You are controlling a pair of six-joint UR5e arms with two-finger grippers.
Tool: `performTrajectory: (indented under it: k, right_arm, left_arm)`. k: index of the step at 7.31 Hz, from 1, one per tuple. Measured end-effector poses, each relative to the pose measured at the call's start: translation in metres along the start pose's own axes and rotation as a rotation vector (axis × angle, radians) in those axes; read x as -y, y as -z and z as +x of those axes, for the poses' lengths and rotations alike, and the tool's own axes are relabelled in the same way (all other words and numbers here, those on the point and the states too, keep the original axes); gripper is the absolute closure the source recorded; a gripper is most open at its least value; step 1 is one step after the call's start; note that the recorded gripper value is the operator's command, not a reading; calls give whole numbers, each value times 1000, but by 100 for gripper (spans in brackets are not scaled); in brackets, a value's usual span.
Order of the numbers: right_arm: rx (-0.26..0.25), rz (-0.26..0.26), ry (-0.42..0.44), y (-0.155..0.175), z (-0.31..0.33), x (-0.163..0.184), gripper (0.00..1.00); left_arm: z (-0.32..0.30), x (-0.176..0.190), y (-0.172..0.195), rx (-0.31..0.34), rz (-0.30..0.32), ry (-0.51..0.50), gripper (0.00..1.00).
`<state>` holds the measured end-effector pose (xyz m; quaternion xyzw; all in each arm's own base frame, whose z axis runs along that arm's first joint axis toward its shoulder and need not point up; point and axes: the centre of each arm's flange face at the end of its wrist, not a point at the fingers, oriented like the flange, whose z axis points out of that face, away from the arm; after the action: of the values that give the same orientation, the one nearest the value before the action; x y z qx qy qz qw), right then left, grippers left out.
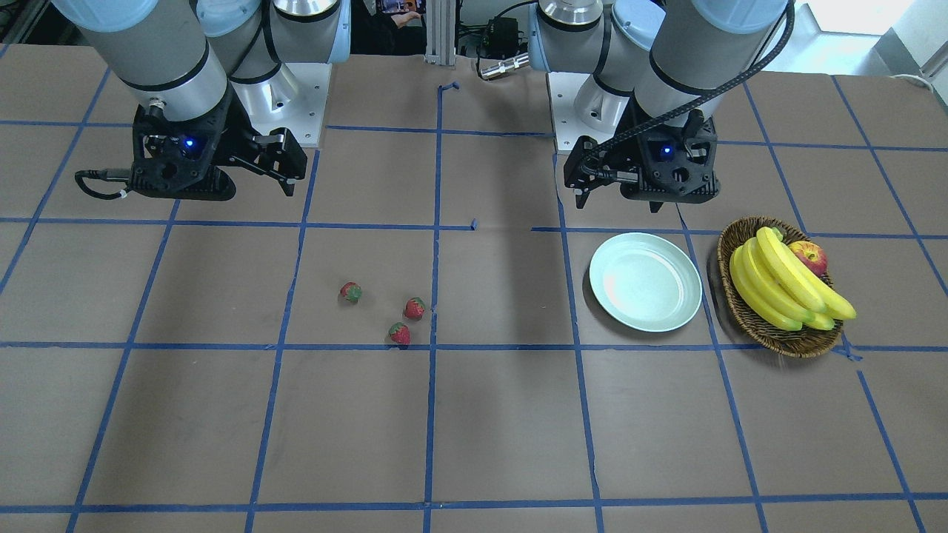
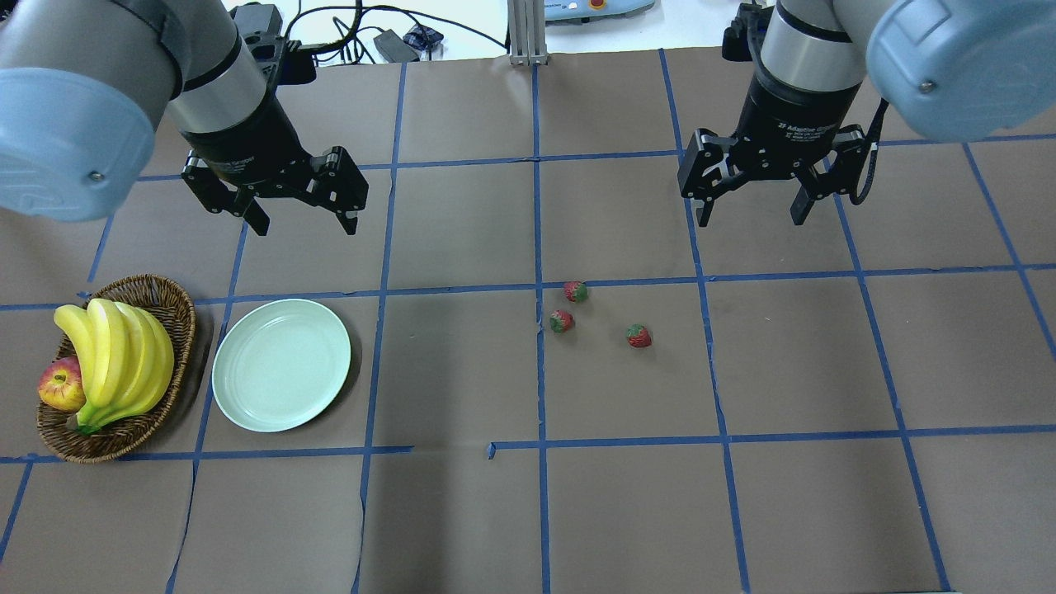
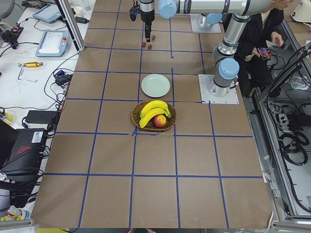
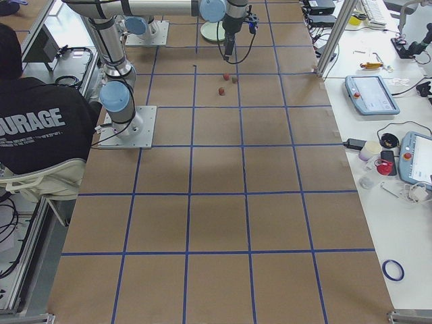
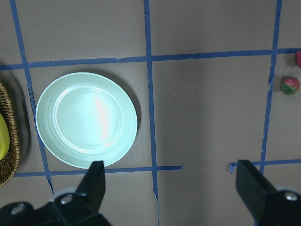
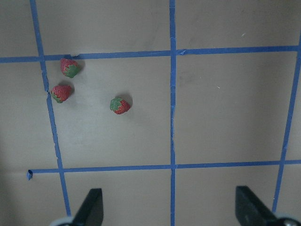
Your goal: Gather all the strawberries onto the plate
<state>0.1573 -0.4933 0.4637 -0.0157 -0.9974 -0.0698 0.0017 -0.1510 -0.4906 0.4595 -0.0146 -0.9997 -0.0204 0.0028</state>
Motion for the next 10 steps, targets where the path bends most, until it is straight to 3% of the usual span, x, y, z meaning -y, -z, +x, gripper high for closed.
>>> performTrajectory:
  k: [10]
  right_arm:
    - [-48,27,10,-1,7,7,0]
  left_arm:
    - [2,0,-3,-1,-6,-10,0]
